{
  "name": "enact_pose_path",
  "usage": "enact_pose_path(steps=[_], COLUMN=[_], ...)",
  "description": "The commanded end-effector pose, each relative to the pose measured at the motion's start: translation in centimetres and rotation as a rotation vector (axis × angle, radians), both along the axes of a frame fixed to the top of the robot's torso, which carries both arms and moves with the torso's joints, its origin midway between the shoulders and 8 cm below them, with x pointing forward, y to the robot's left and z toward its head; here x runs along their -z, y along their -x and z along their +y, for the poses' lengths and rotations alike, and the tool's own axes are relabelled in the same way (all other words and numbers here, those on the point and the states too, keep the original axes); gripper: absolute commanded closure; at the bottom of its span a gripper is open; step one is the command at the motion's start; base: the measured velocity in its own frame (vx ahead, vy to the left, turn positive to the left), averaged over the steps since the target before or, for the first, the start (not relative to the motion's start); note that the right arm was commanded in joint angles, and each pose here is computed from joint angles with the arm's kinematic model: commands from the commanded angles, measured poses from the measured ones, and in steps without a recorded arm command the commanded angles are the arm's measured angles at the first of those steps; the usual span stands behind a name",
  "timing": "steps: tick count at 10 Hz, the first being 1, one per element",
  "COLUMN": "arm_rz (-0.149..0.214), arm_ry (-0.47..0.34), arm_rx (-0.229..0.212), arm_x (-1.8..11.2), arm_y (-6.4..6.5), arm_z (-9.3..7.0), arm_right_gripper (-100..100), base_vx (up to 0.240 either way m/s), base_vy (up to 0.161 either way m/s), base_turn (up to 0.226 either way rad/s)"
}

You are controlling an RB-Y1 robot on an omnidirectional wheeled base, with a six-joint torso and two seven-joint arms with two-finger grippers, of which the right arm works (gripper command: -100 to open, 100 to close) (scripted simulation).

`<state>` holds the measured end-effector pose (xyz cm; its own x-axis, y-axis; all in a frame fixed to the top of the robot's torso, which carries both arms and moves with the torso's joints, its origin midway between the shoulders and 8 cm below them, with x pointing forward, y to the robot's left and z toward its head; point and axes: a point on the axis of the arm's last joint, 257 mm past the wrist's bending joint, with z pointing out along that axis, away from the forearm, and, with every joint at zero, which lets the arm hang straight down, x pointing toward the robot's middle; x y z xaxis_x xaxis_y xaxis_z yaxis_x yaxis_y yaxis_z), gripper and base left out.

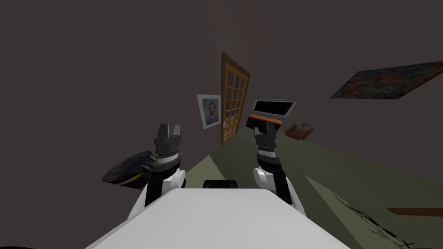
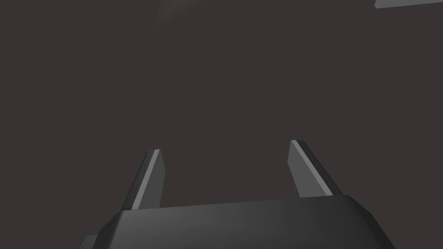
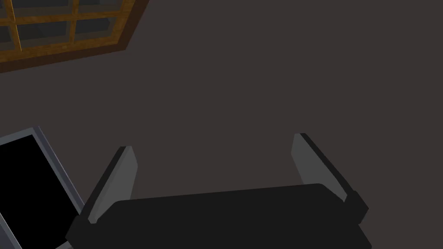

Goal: Pull the door open

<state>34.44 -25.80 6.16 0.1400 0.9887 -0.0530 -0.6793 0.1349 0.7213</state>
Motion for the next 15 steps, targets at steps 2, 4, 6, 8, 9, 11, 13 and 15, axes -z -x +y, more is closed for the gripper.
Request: enact_pose_path(steps=[2, 4, 6, 8, 9, 11, 13, 15], arm_rz=[0.029, 0.049, 0.068, 0.096, 0.104, 0.126, 0.142, 0.159], arm_ry=[0.055, 0.094, 0.133, 0.189, 0.205, 0.253, 0.287, 0.324], arm_rx=[0.019, 0.034, 0.050, 0.072, 0.078, 0.097, 0.111, 0.125], arm_x=[1.6, 2.7, 3.9, 5.7, 6.2, 7.7, 8.8, 10.0], arm_y=[-1.0, -1.7, -2.4, -3.3, -3.5, -4.3, -4.8, -5.3], arm_z=[0.3, 0.5, 0.7, 0.9, 0.9, 1.0, 1.1, 1.2], arm_right_gripper=[-100, -100, -100, -100, -100, -100, -100, -100], base_vx=[0.038, 0.043, 0.060, 0.055, 0.068, 0.053, 0.046, 0.038], base_vy=[-0.058, -0.060, -0.069, -0.063, -0.076, -0.062, -0.065, -0.059], base_turn=[0.082, 0.063, 0.075, 0.091, 0.057, 0.070, 0.069, 0.067])
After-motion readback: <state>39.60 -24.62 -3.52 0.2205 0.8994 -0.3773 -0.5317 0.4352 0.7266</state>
